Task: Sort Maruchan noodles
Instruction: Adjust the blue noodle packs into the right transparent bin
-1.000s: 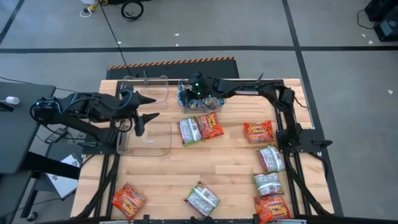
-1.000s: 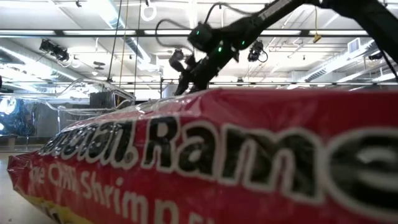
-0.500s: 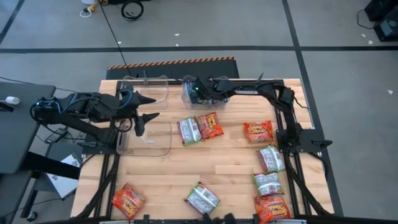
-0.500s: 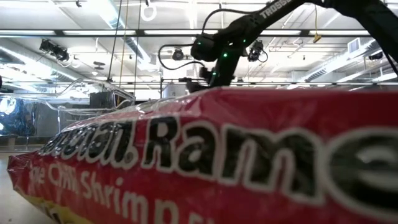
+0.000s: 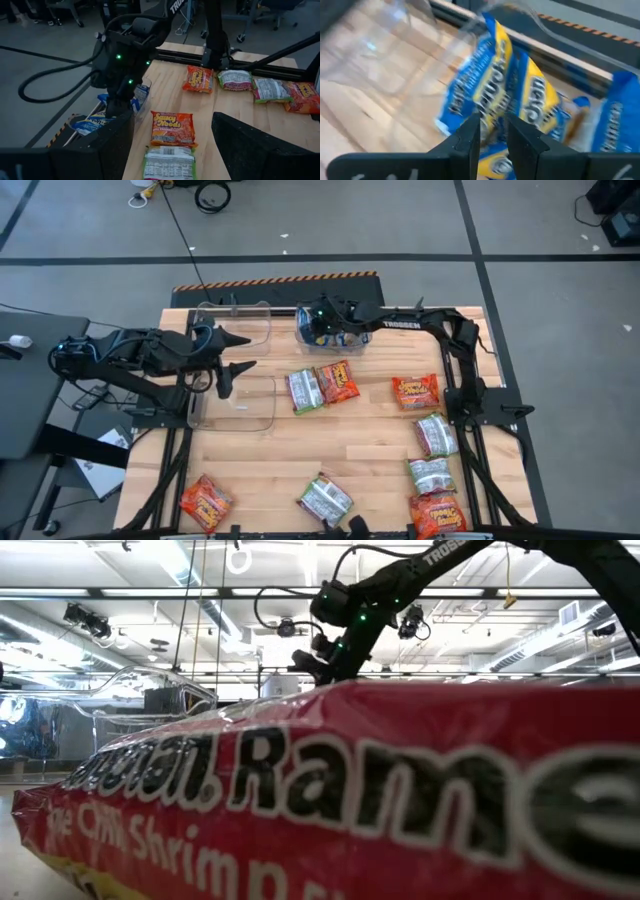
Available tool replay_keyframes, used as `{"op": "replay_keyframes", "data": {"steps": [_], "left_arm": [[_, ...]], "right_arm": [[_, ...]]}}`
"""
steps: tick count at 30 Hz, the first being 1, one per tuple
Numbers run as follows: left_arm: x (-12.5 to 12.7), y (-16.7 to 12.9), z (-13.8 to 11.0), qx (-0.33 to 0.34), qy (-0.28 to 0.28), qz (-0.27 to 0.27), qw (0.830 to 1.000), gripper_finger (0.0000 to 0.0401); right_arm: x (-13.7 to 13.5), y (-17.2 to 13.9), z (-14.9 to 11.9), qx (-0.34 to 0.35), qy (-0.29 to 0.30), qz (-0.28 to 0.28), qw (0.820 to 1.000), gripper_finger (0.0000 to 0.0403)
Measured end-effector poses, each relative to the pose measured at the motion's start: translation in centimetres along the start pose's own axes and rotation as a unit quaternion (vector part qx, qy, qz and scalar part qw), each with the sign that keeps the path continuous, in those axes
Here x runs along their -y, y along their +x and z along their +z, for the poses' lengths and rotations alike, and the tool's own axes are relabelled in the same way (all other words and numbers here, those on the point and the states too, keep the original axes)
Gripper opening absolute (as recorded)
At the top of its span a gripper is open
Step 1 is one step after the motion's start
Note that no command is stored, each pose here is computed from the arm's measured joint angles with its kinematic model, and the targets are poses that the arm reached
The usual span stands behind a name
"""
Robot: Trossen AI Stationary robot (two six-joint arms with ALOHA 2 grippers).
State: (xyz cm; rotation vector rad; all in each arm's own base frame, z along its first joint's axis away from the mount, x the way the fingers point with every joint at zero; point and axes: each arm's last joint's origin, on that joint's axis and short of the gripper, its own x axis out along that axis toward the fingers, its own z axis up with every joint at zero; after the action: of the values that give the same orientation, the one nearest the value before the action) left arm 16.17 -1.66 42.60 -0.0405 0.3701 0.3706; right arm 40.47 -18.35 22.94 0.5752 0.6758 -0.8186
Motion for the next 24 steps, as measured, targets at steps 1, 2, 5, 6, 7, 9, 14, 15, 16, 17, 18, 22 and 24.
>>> {"op": "replay_keyframes", "data": {"steps": [1, 2, 5, 6, 7, 9, 14, 15, 16, 17, 18, 22, 24], "left_arm": [[0.0, 0.0, 0.0, 0.000, 0.000, 0.000, 1.000, 0.0272], [0.0, 0.0, 0.0, 0.000, -0.001, 0.000, 1.000, 0.0272], [0.0, 0.0, 0.0, 0.000, -0.002, 0.000, 1.000, 0.0272], [0.0, 0.0, 0.0, 0.000, -0.002, 0.000, 1.000, 0.0272], [0.0, 0.0, 0.0, 0.000, -0.002, 0.000, 1.000, 0.0272], [0.0, 0.0, 0.0, 0.000, -0.002, 0.000, 1.000, 0.0272], [0.0, 0.0, 0.0, 0.000, -0.002, 0.000, 1.000, 0.0272], [0.0, 0.0, 0.0, 0.000, -0.002, 0.000, 1.000, 0.0272], [0.0, 0.0, 0.0, 0.000, -0.002, 0.000, 1.000, 0.0272], [0.0, 0.0, 0.0, 0.000, -0.001, 0.000, 1.000, 0.0272], [0.0, 0.0, 0.0, 0.000, -0.001, 0.001, 1.000, 0.0272], [-0.1, 0.0, 0.0, 0.003, -0.002, 0.010, 1.000, 0.0272], [-0.1, 0.0, 0.0, 0.004, -0.002, 0.012, 1.000, 0.0272]], "right_arm": [[0.3, 0.1, 0.0, -0.006, -0.006, -0.007, 1.000, 0.0096], [0.6, 0.1, 0.0, -0.012, -0.012, -0.013, 1.000, 0.0096], [1.6, 0.6, -0.3, -0.031, -0.029, -0.011, 0.999, 0.0096], [1.9, 0.8, -0.5, -0.040, -0.033, -0.010, 0.999, 0.0096], [2.1, 0.9, -0.7, -0.052, -0.038, -0.008, 0.998, 0.0096], [2.6, 0.9, -1.1, -0.077, -0.050, -0.016, 0.996, 0.0096], [3.8, -0.7, -1.6, -0.122, -0.087, -0.165, 0.975, 0.0096], [3.8, -1.3, -1.3, -0.118, -0.096, -0.188, 0.970, 0.0096], [3.7, -1.9, -0.9, -0.115, -0.108, -0.206, 0.966, 0.0096], [3.5, -2.4, -0.7, -0.112, -0.122, -0.212, 0.963, 0.0096], [3.1, -2.7, -0.4, -0.108, -0.133, -0.208, 0.963, 0.0096], [1.5, -2.6, 0.5, -0.090, -0.160, -0.100, 0.978, 0.0096], [0.6, -2.3, 1.0, -0.073, -0.174, -0.016, 0.982, 0.0096]]}}
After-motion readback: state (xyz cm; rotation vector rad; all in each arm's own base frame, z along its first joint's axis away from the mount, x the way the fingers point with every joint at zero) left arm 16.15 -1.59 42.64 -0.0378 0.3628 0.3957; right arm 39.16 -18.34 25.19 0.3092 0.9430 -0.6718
